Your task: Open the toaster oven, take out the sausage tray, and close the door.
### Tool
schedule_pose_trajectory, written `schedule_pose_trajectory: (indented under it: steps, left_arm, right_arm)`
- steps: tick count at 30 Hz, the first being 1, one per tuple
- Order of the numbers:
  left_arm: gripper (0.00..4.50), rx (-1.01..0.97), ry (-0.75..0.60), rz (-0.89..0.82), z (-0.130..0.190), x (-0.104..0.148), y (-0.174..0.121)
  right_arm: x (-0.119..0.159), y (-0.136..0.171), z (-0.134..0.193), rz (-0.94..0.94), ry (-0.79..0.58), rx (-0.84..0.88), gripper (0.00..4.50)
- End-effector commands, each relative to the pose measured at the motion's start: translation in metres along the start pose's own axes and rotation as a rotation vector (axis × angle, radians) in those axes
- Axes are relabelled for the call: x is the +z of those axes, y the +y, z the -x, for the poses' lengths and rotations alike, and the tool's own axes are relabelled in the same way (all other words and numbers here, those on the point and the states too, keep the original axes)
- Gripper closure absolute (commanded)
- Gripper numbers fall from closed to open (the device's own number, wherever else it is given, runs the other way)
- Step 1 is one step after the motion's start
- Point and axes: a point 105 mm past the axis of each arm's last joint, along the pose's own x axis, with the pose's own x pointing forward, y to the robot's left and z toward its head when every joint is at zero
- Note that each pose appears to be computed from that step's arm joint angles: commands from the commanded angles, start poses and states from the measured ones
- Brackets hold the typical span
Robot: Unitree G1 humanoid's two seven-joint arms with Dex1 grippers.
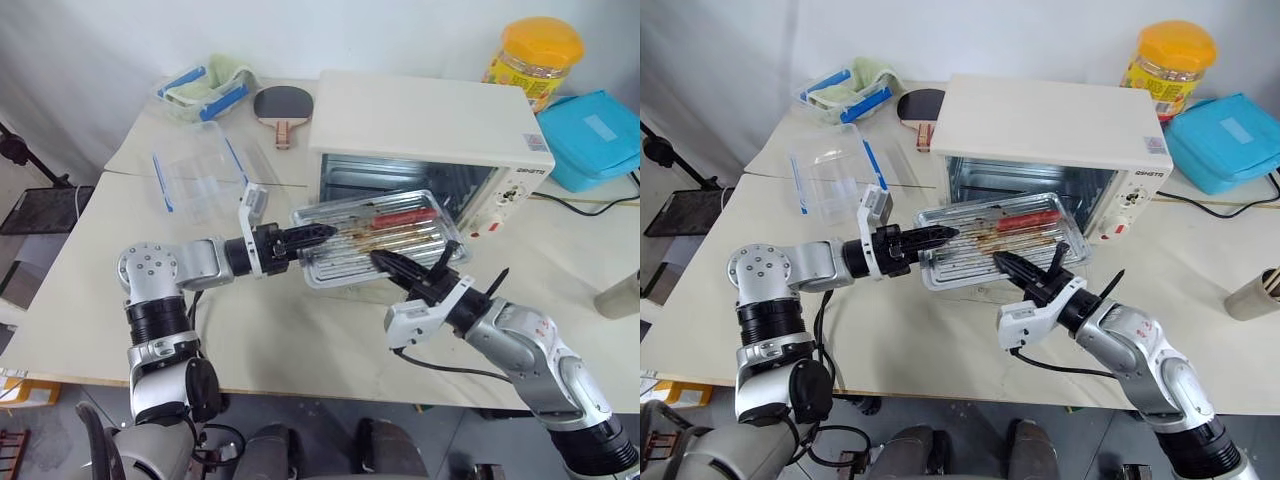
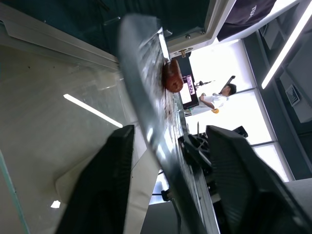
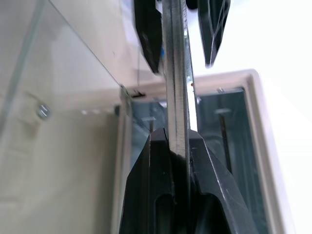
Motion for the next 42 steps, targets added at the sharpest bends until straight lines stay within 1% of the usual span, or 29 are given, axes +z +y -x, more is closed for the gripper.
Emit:
schedule_pose_trajectory:
  steps: [1,4,5,6,10,14,17,20,23,25,26,28,29,31,33,34,35,36,40,41,42]
  left_arm:
    - [3.42,-0.065,-0.007,0.027,0.000,-0.001,-0.007]
    - [4.36,-0.068,-0.018,0.056,-0.001,-0.001,-0.006]
    - [4.48,-0.067,-0.025,0.068,-0.001,-0.001,-0.005]
    - [4.48,-0.071,-0.033,0.087,-0.002,0.000,-0.004]
    - [4.50,-0.094,-0.078,0.145,0.000,0.006,-0.004]
    - [4.50,-0.107,-0.147,0.210,0.009,0.012,-0.002]
    - [4.50,-0.101,-0.178,0.239,0.019,0.012,-0.001]
    - [4.50,-0.102,-0.185,0.250,0.036,0.005,-0.003]
    - [4.50,-0.082,-0.190,0.242,0.057,-0.003,0.003]
    - [4.50,-0.076,-0.202,0.245,0.071,-0.007,0.006]
    - [4.50,-0.077,-0.212,0.250,0.077,-0.009,0.007]
    - [4.50,-0.071,-0.248,0.269,0.090,-0.016,0.013]
    - [4.50,-0.065,-0.257,0.282,0.101,-0.027,0.016]
    - [4.50,-0.043,-0.287,0.300,0.115,-0.043,0.021]
    - [4.50,-0.022,-0.324,0.303,0.123,-0.050,0.024]
    - [4.50,-0.023,-0.359,0.299,0.129,-0.050,0.023]
    - [4.50,-0.023,-0.397,0.295,0.136,-0.050,0.023]
    - [4.50,-0.023,-0.430,0.289,0.143,-0.049,0.022]
    - [4.50,-0.025,-0.539,0.265,0.164,-0.057,0.018]
    - [4.50,-0.024,-0.557,0.262,0.165,-0.058,0.018]
    - [4.50,-0.021,-0.590,0.258,0.169,-0.060,0.017]
  right_arm:
    - [0.006,-0.009,0.000,-0.005,-0.027,-0.036,4.44]
    - [0.005,-0.009,0.002,-0.075,-0.027,-0.032,4.44]
    - [0.005,-0.008,0.003,-0.103,-0.032,-0.029,4.44]
    - [0.005,-0.008,0.004,-0.142,-0.033,-0.025,4.44]
    - [0.004,-0.011,0.007,-0.156,-0.037,-0.026,3.21]
    - [0.000,-0.020,0.017,-0.109,-0.040,-0.053,1.78]
    - [-0.002,-0.021,0.032,-0.130,-0.051,-0.053,0.75]
    - [-0.013,-0.019,0.054,-0.159,-0.023,-0.043,0.75]
    - [-0.032,-0.016,0.076,-0.219,0.033,-0.022,0.75]
    - [-0.045,-0.015,0.090,-0.249,0.073,-0.017,1.14]
    - [-0.051,-0.011,0.097,-0.298,0.088,-0.002,1.33]
    - [-0.061,-0.007,0.108,-0.400,0.109,0.002,2.02]
    - [-0.067,-0.005,0.114,-0.465,0.122,-0.009,2.36]
    - [-0.071,0.010,0.123,-0.600,0.128,0.061,3.03]
    - [-0.073,0.017,0.128,-0.706,0.131,0.090,3.71]
    - [-0.076,0.019,0.129,-0.789,0.142,0.092,4.08]
    - [-0.078,0.022,0.131,-0.827,0.142,0.102,4.41]
    - [-0.081,0.026,0.133,-0.857,0.149,0.125,4.48]
    - [-0.095,0.050,0.142,-0.963,0.194,0.221,4.48]
    - [-0.097,0.053,0.143,-0.969,0.195,0.234,4.48]
    - [-0.103,0.057,0.143,-1.013,0.217,0.237,4.48]
